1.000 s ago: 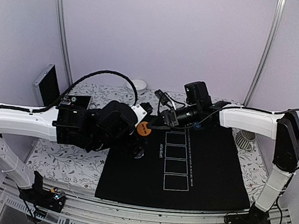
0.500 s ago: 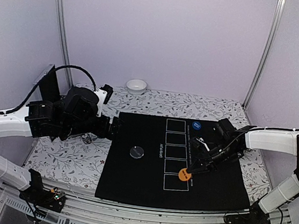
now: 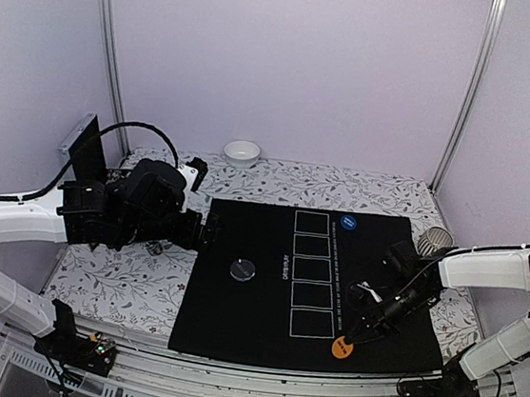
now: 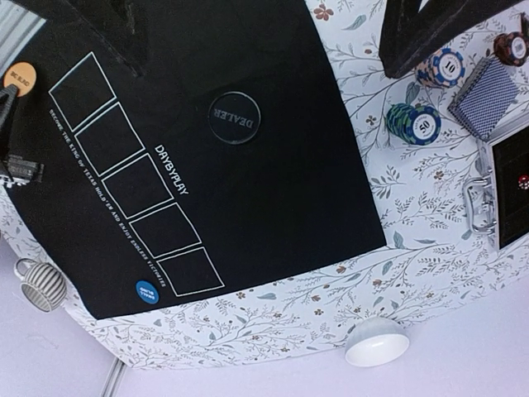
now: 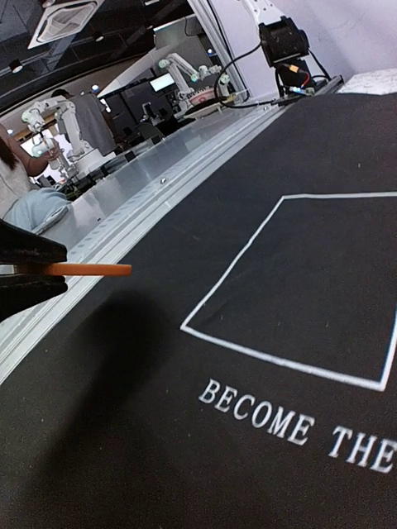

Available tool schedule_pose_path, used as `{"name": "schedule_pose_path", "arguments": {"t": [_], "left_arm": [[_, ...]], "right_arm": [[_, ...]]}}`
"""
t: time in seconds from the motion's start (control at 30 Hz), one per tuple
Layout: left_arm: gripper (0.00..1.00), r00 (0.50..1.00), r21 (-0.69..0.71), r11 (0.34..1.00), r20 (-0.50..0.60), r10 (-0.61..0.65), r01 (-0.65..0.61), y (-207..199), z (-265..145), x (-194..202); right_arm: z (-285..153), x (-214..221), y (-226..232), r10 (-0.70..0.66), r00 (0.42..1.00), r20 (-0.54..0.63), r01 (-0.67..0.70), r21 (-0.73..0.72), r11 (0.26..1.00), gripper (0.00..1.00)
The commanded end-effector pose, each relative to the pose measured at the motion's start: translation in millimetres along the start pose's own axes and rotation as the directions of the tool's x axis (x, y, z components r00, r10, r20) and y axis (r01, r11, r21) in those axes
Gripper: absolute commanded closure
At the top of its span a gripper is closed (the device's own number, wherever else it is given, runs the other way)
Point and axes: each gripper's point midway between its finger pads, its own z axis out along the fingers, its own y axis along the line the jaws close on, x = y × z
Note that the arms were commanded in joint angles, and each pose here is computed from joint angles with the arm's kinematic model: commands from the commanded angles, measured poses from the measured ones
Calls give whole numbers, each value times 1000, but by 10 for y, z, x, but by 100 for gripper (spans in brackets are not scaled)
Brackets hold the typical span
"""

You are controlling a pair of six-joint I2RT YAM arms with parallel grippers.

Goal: Distribute texas hold em gaming equipment
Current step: Place the big blind button in the big blind area, then pick up the pile of poker chips from the pile of poker chips.

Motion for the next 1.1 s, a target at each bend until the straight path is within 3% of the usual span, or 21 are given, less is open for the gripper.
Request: {"name": "schedule_pose_path", "arguments": {"t": [0.0,0.2,0.37,0.8,0.83,0.9,0.97,1.07], "left_arm": [[2,999,0,1000,23,-24,24,22,-17,-79],[2,1000,-9,1000,26,-14,14,37,-31,-102],[2,999,-22,1000,31,-9,9,68,-54,-121],[2,1000,-49,999,23,-3,4,106,-42,-122],[2,1000,-53,999,21,-6,7,115,-43,-118],[2,1000,-64,998,17,-17,18,144,-36,-107],[2,1000,-74,997,12,-27,28,169,-30,-94],[2,999,-97,995,-2,-41,40,217,-6,-59]], "right_arm": [[80,11,-176,46,999,11,-47,81,996,98],[104,-86,-224,54,998,29,-58,124,991,95],[51,-71,-388,84,996,43,-92,240,966,74],[-443,-426,-265,-26,981,191,-63,444,894,45],[-533,-513,-197,-61,972,227,-51,458,888,42],[-756,-722,13,-150,938,313,-19,477,879,28],[-1027,-922,245,-244,879,410,6,503,864,1],[-1489,-1145,432,-366,766,528,-24,593,805,1]]}}
